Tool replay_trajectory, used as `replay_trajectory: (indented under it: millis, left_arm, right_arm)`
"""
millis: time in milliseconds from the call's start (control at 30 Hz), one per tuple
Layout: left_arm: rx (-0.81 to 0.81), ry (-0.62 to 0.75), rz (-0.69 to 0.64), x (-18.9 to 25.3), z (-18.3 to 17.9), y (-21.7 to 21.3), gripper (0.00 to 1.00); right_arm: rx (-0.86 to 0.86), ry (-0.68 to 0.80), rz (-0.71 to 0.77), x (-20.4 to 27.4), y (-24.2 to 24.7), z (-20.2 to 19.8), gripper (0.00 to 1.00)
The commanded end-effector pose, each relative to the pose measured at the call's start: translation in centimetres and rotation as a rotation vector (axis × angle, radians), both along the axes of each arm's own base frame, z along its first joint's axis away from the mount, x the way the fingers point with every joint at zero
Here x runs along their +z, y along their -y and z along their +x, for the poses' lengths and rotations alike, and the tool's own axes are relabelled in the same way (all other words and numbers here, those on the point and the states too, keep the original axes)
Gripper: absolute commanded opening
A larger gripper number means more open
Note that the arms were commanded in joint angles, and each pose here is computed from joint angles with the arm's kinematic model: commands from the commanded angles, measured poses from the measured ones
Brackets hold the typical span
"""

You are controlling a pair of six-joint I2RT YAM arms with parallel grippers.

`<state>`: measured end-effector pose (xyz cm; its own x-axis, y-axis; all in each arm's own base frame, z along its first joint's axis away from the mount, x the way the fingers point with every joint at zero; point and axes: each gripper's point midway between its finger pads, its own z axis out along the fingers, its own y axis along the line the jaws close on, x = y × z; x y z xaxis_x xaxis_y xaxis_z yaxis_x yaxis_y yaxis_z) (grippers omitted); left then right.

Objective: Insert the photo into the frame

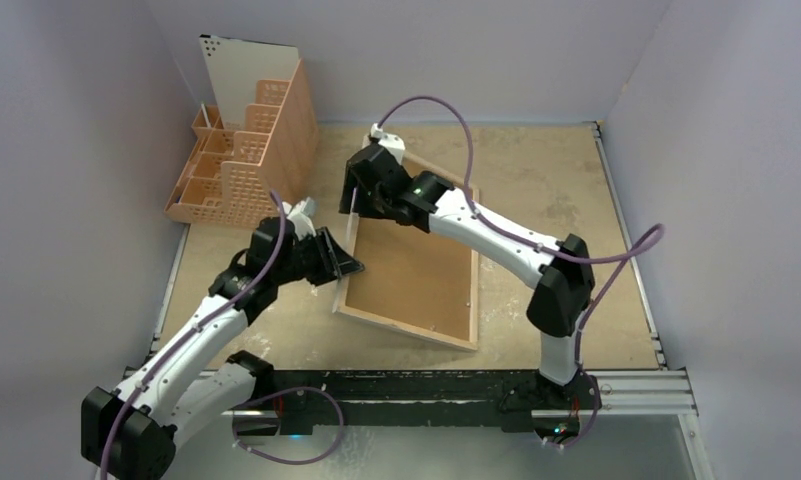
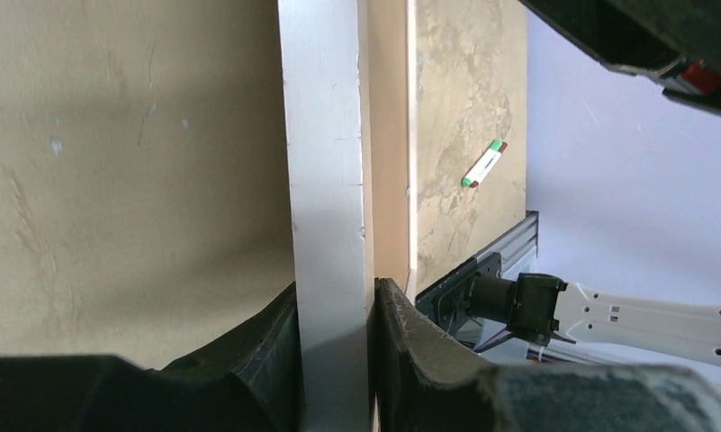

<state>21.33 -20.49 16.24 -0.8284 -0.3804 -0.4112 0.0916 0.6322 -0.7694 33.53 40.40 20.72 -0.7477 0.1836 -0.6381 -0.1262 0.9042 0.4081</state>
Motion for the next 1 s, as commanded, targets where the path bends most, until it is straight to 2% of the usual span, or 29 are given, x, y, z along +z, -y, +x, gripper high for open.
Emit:
replay_trajectory:
  millis: [0, 200, 333, 533, 633, 800, 967]
  left_arm:
    - [-0.05, 0.184, 0.13, 5.6, 1.7, -0.8, 0.0]
    - [-0.105, 0.295, 0.311, 11.0, 3.4, -2.1, 0.0]
    - [-0.111, 0.377, 0.345, 14.7, 4.6, -2.1, 0.0]
    - [-0.196, 0.445, 0.373, 16.4, 5.5, -1.2, 0.0]
    - [-0.208, 0.465, 0.415, 16.9, 6.0, -1.4, 0.0]
    - [-0.237, 0.53, 0.473, 17.9, 6.3, -1.9, 0.0]
    - [-0.227, 0.573, 0.489, 18.9, 6.7, -1.9, 0.0]
  right_arm:
    - [-0.061, 0.144, 0.082, 7.5, 2.4, 0.9, 0.68]
    - [-0.075, 0.188, 0.156, 10.6, 5.0, 0.1, 0.68]
    - [-0.081, 0.195, 0.194, 11.5, 6.8, -0.4, 0.68]
    - [-0.053, 0.16, 0.243, 11.3, 8.5, -0.2, 0.69]
    - [-0.052, 0.182, 0.281, 12.4, 9.0, 0.0, 0.74]
    - [-0.057, 0.232, 0.345, 15.0, 9.3, 0.0, 0.89]
    - [-0.028, 0.272, 0.414, 17.1, 8.6, -0.2, 0.9]
